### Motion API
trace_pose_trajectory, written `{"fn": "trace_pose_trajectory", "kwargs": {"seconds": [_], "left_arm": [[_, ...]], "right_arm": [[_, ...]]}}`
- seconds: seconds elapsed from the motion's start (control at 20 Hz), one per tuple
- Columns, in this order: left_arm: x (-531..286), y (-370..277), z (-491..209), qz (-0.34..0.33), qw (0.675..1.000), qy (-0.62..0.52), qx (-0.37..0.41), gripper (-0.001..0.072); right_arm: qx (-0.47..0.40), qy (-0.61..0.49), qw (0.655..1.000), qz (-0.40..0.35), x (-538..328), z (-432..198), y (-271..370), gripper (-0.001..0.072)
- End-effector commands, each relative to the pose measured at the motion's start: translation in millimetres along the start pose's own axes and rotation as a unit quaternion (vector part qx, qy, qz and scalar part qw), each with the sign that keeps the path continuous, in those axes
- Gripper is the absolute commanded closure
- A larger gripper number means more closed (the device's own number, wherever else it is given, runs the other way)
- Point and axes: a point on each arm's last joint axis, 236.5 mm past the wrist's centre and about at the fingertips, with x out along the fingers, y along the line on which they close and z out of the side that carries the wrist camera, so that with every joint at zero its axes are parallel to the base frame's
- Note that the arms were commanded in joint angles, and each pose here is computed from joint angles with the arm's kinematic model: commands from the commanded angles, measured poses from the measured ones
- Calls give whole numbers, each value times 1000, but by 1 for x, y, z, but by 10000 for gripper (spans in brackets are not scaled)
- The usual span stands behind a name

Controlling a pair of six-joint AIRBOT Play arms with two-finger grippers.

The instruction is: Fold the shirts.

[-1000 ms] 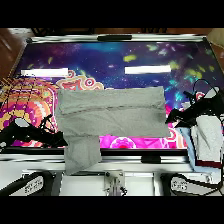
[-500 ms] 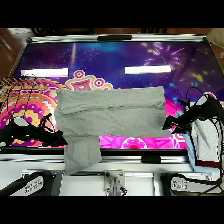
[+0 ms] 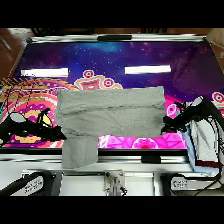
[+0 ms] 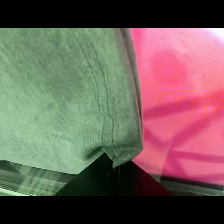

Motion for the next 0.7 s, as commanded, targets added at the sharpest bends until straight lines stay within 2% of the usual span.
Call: {"fn": "trace_pose_trajectory", "kwargs": {"seconds": [0.0,0.25,0.35,0.5,0.65], "left_arm": [[-19,-11,21,1,999,-26,41,677],[-109,-52,113,35,974,-181,129,677],[-136,-60,153,39,963,-242,110,677],[-141,-57,193,35,964,-250,88,677],[-135,-50,231,24,966,-250,57,677]], "right_arm": [[-48,22,998,43,-8,-10,23,650],[-85,-159,983,23,-92,66,49,651],[-112,-214,970,-21,-122,97,55,651],[-129,-268,951,-89,-150,145,63,651],[-138,-272,947,-101,-146,179,75,651]]}}
